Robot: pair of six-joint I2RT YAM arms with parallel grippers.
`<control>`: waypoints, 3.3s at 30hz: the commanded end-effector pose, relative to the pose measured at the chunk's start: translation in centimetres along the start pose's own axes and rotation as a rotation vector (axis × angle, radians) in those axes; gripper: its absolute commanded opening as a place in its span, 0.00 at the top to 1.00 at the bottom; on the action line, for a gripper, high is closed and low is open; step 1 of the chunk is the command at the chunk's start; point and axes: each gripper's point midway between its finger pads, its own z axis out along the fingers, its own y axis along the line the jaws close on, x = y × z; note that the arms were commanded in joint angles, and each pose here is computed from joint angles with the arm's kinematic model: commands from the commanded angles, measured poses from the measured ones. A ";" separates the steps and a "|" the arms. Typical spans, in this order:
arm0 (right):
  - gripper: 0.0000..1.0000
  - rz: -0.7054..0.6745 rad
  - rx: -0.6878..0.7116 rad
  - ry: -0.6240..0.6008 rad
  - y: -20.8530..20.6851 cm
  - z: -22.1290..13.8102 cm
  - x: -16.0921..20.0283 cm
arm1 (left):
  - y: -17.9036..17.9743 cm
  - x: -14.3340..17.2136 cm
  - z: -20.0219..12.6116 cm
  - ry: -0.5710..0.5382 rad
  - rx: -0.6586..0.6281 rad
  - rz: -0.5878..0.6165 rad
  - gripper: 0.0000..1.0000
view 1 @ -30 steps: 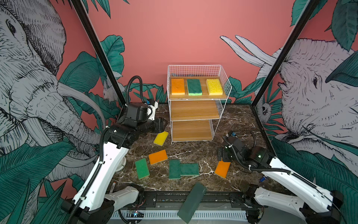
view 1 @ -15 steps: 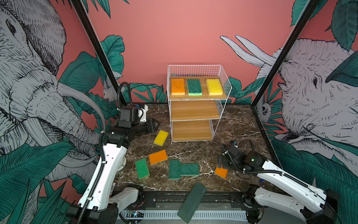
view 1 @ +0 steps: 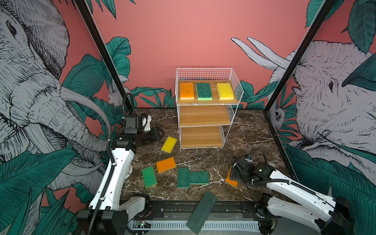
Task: Arrange cleaning sponges on a shelf
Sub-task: Pick up the cleaning sponge from the bottom-right of the table.
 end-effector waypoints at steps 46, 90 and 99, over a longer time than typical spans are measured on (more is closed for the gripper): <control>0.11 0.120 0.040 0.286 2.5 5.5 4.0 | 0.4 -0.2 1.7 0.001 0.033 -0.030 0.48; 0.36 -0.029 0.028 0.289 2.8 3.5 2.9 | -0.8 -1.2 0.5 -0.032 0.051 0.009 0.48; 0.38 -0.089 -0.009 0.225 3.4 0.7 2.2 | -1.0 -1.4 -0.3 -0.047 0.044 0.029 0.48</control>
